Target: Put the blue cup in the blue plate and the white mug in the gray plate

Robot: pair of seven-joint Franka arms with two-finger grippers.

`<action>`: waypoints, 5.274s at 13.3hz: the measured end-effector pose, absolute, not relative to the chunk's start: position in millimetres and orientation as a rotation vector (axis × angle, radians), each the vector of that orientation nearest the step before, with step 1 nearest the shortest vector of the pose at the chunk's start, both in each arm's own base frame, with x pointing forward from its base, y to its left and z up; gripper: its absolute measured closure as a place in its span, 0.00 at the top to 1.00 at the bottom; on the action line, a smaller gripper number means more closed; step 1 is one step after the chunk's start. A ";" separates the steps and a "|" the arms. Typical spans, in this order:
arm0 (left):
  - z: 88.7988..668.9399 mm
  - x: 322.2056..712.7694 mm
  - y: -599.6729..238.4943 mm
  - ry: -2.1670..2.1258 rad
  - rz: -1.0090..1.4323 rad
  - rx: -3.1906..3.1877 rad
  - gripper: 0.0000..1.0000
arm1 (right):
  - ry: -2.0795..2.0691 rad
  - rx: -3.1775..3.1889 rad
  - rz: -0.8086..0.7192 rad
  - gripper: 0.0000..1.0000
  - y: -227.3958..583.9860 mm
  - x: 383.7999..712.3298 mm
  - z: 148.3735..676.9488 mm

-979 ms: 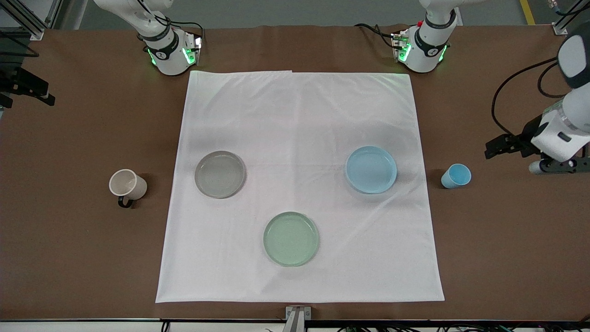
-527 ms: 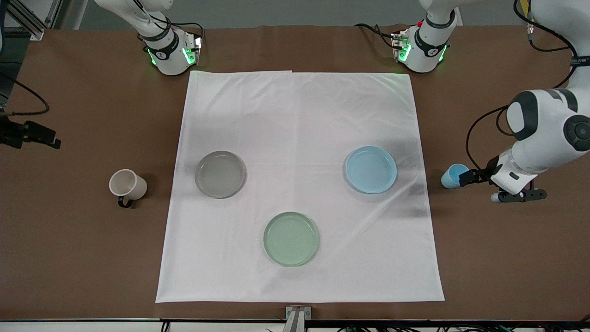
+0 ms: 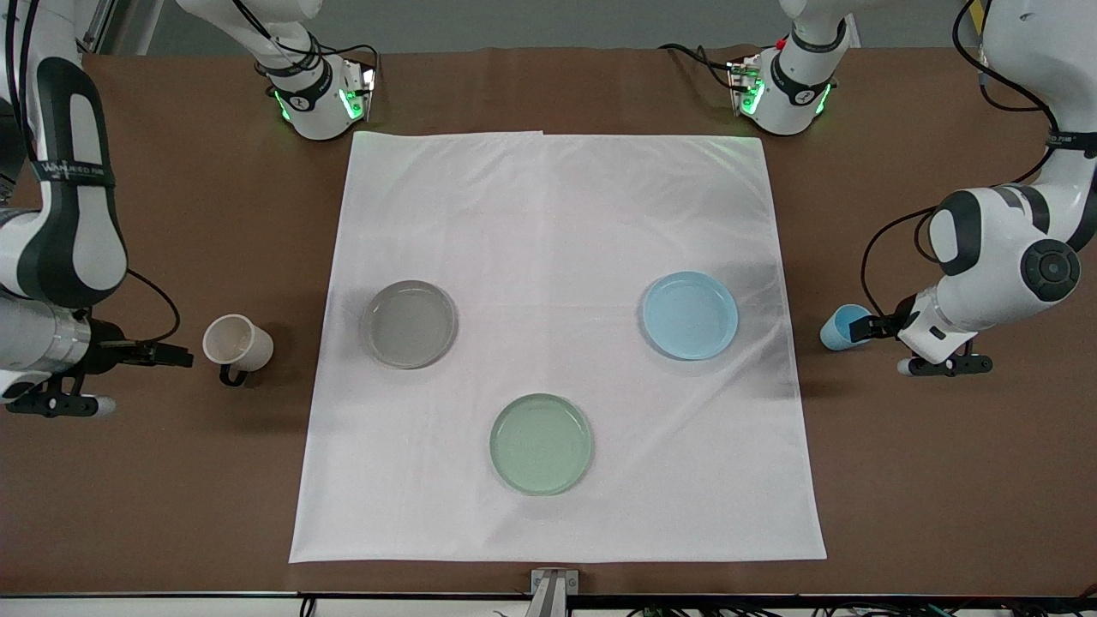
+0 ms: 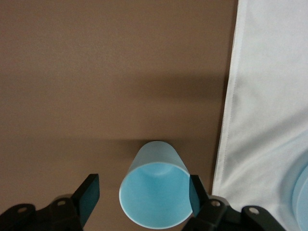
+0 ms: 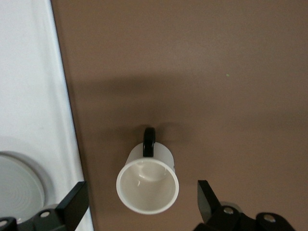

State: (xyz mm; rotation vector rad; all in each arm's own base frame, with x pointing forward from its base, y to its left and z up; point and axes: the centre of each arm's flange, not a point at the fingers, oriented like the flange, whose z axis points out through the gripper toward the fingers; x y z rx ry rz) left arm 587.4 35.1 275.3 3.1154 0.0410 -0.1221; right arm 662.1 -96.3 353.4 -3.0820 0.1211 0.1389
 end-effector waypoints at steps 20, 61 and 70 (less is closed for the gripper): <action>241.4 569.2 36.8 0.049 -0.234 3.100 0.03 | 0.199 -3.062 0.108 0.20 -90.5 637.9 232.2; 553.8 624.0 -75.4 0.121 0.097 3.196 1.00 | 0.142 -3.153 0.188 1.00 -8.0 665.0 474.6; 643.1 578.7 -73.1 0.085 0.096 3.216 1.00 | 0.214 -3.125 0.256 1.00 -58.6 655.6 512.9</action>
